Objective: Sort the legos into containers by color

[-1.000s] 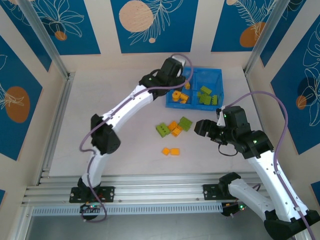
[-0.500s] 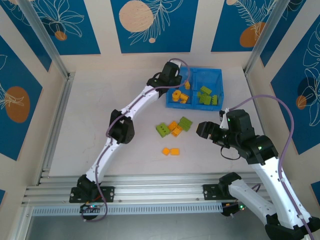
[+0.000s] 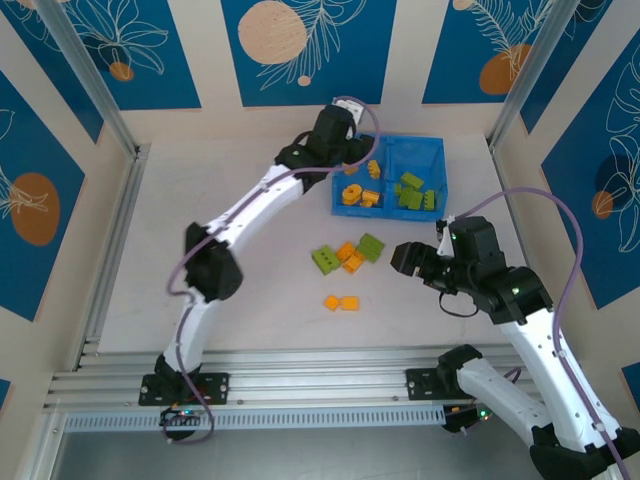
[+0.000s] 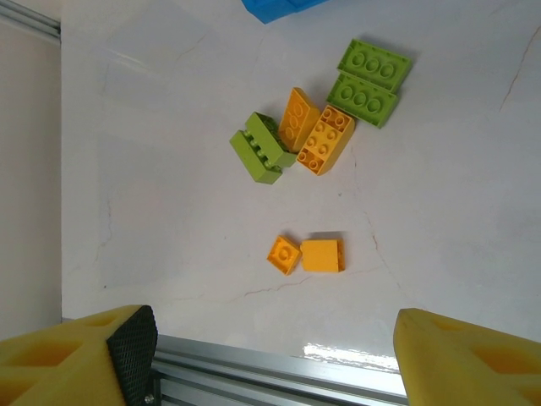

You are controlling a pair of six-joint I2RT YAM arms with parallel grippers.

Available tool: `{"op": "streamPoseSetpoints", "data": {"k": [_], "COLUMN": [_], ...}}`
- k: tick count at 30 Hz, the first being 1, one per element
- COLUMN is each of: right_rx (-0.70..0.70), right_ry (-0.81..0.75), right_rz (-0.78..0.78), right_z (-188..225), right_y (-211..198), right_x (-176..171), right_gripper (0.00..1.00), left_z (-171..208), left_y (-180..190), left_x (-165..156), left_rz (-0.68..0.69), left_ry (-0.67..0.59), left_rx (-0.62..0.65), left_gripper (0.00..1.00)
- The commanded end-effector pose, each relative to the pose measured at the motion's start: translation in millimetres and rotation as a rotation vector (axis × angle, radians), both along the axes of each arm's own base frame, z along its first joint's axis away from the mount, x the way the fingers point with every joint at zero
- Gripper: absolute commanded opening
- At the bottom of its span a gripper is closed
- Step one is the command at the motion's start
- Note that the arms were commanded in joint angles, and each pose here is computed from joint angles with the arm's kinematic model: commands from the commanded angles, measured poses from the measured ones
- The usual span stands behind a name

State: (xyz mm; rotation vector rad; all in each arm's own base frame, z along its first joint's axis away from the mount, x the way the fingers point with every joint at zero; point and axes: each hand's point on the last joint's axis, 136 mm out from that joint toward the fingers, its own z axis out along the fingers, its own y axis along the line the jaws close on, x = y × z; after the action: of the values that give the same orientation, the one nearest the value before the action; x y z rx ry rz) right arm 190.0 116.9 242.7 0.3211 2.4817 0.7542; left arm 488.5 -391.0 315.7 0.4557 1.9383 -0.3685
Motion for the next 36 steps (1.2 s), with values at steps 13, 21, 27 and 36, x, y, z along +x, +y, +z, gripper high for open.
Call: {"op": "streamPoseSetpoints", "data": {"k": [13, 21, 27, 36], "right_rx": [-0.222, -0.374, -0.553, -0.722], "right_ry": [0.167, 0.182, 0.165, 0.212], "right_rz": [0.193, 0.416, 0.538, 0.589], "right_z": [-79.4, -112.4, -145.3, -191.5], "right_y": [39.7, 112.5, 153.1, 167.5], "right_x": [37.4, 63.6, 86.2, 116.7], "right_gripper": [0.76, 0.66, 0.54, 0.46], "left_z": [9.3, -41.9, -48.9, -59.5], "left_y": [101.4, 171.5, 207.6, 210.8], "left_x": [-254.8, -309.5, -314.8, -316.4], "left_rz": [-0.544, -0.583, -0.471, -0.462], "left_ry": [-0.281, -0.326, -0.320, -0.290], "left_rx": [0.129, 0.316, 0.359, 0.355], "left_gripper": [0.84, 1.00, 1.00, 1.00]}}
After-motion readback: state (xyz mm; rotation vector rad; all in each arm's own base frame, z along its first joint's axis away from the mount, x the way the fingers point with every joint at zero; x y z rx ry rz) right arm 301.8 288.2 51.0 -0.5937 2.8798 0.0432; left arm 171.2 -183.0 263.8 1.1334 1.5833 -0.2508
